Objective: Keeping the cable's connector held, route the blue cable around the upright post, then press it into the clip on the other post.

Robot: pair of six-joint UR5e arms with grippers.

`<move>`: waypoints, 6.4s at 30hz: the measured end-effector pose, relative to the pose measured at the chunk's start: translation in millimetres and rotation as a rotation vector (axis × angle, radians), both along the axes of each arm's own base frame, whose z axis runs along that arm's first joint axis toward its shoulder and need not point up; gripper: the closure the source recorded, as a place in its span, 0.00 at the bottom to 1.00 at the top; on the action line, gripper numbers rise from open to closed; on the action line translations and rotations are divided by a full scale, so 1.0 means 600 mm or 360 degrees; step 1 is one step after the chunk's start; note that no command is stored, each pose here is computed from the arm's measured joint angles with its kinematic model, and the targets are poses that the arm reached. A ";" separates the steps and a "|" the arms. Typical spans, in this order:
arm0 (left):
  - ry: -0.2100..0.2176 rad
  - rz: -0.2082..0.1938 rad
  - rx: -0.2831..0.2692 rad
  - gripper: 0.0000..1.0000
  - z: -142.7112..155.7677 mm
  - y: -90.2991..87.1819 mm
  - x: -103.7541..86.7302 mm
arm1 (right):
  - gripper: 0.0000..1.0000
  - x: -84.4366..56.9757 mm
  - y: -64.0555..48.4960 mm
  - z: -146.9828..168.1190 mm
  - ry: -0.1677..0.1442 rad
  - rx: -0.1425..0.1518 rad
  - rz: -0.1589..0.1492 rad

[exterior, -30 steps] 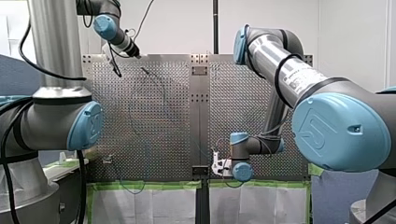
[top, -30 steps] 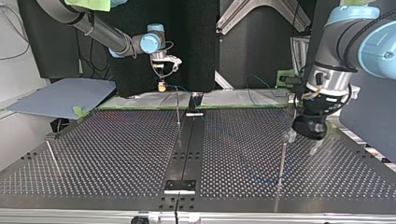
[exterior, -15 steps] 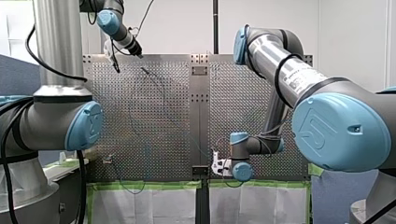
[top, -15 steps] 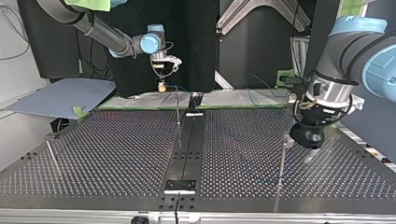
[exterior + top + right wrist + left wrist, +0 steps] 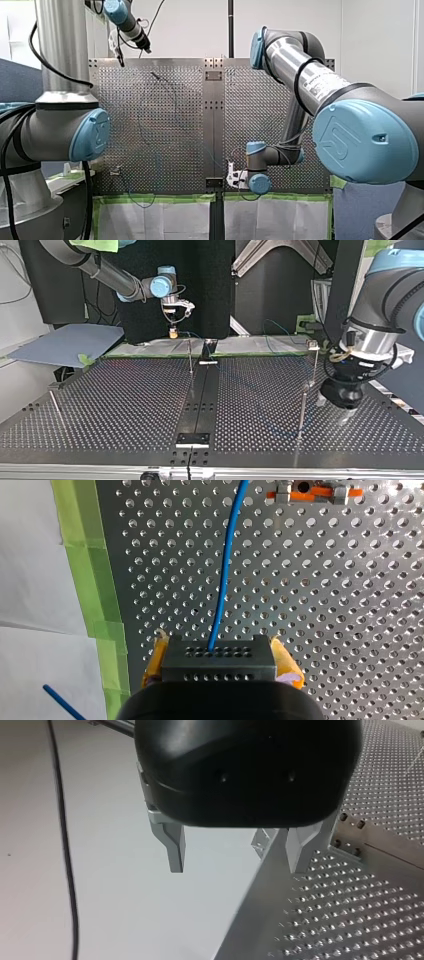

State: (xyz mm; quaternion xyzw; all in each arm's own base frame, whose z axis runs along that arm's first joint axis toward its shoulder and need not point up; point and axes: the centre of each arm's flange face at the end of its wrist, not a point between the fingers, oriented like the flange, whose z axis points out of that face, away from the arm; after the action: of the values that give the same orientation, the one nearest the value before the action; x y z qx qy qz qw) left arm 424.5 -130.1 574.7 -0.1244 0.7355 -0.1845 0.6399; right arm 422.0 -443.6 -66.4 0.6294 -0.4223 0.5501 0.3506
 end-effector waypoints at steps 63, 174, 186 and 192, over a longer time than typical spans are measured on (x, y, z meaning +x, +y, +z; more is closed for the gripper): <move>0.0355 0.0165 0.0276 0.00 -0.053 -0.040 0.031 | 1.00 -0.003 -0.001 0.000 0.0006 0.0009 -0.0003; -0.0008 0.0016 0.0986 0.00 -0.279 -0.281 0.177 | 1.00 -0.007 -0.013 0.005 -0.0020 0.0002 0.0011; 0.0046 0.0114 0.1176 0.00 -0.304 -0.278 0.184 | 1.00 -0.007 -0.014 0.005 -0.0021 0.0001 0.0009; 0.0094 0.0083 0.1275 0.00 -0.345 -0.293 0.192 | 1.00 -0.008 -0.013 0.005 -0.0019 0.0003 0.0009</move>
State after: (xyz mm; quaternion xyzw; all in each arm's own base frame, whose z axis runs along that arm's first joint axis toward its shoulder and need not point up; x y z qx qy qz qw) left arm 539.4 -306.2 367.5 0.1111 0.7638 0.1369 0.6209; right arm 417.5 -451.5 -63.4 0.6276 -0.4230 0.5545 0.3460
